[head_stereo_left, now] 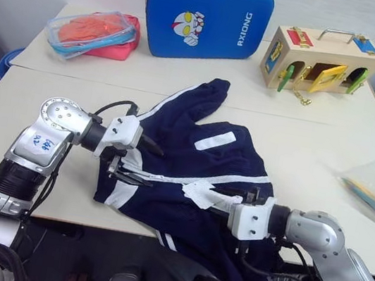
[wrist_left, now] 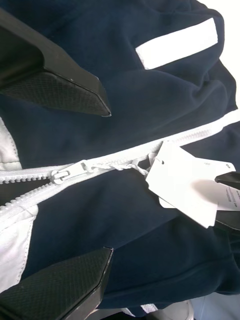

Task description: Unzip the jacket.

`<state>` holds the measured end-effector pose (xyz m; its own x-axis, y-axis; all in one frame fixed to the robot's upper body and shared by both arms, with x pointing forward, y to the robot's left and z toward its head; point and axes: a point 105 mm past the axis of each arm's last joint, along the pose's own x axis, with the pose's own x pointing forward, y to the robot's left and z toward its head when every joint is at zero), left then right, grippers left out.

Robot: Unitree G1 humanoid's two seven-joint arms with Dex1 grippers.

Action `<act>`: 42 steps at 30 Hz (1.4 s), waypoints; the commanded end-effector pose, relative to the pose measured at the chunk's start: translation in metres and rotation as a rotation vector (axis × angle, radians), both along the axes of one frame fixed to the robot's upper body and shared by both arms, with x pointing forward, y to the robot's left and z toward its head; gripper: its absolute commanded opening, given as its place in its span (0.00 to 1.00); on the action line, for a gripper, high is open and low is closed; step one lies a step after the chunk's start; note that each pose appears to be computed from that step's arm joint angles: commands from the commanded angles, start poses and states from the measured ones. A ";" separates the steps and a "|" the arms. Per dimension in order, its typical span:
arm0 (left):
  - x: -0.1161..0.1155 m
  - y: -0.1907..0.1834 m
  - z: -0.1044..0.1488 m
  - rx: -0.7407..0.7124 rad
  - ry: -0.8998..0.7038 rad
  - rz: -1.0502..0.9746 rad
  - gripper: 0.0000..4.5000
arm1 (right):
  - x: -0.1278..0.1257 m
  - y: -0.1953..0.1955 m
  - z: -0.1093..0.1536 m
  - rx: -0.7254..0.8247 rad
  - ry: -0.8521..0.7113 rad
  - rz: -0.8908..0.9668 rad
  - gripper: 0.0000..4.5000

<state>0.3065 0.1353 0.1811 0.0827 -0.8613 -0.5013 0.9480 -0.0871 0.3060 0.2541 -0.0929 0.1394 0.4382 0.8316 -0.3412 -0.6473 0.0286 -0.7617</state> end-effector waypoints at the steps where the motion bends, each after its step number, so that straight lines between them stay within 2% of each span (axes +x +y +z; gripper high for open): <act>1: 0.002 0.003 0.009 -0.003 -0.049 0.013 0.98 | 0.001 0.005 0.003 0.017 -0.056 0.002 0.50; 7: 0.003 0.000 0.003 -0.004 -0.056 0.015 0.98 | 0.025 0.004 -0.002 0.003 -0.117 -0.059 0.50; 9: 0.004 -0.001 0.001 -0.012 -0.056 0.019 0.99 | 0.032 0.000 -0.007 -0.042 -0.134 -0.060 0.42; 14: 0.003 -0.001 0.000 -0.018 -0.060 0.023 0.99 | 0.041 0.000 -0.006 -0.034 -0.125 -0.061 0.08; 20: 0.004 0.000 -0.002 -0.021 -0.070 0.035 0.99 | 0.031 -0.009 -0.009 -0.090 -0.100 -0.026 0.08; 25: 0.002 0.003 -0.007 -0.010 -0.074 0.037 0.99 | 0.015 -0.013 0.004 -0.007 0.024 0.022 0.08; 30: 0.002 0.002 -0.010 -0.005 -0.079 0.034 0.99 | 0.027 -0.012 0.017 0.106 0.107 -0.049 0.08; 37: 0.002 0.002 -0.011 -0.006 -0.085 0.036 0.99 | 0.031 0.001 0.028 0.194 0.217 -0.040 0.08; 42: 0.002 0.004 -0.011 -0.002 -0.086 0.045 0.99 | 0.041 0.000 0.021 0.118 0.193 -0.063 0.08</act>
<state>0.3088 0.1361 0.1644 0.1421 -0.8572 -0.4951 0.9338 -0.0498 0.3544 0.2958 -0.0952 0.1601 0.4362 0.8455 -0.3080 -0.7900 0.1959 -0.5810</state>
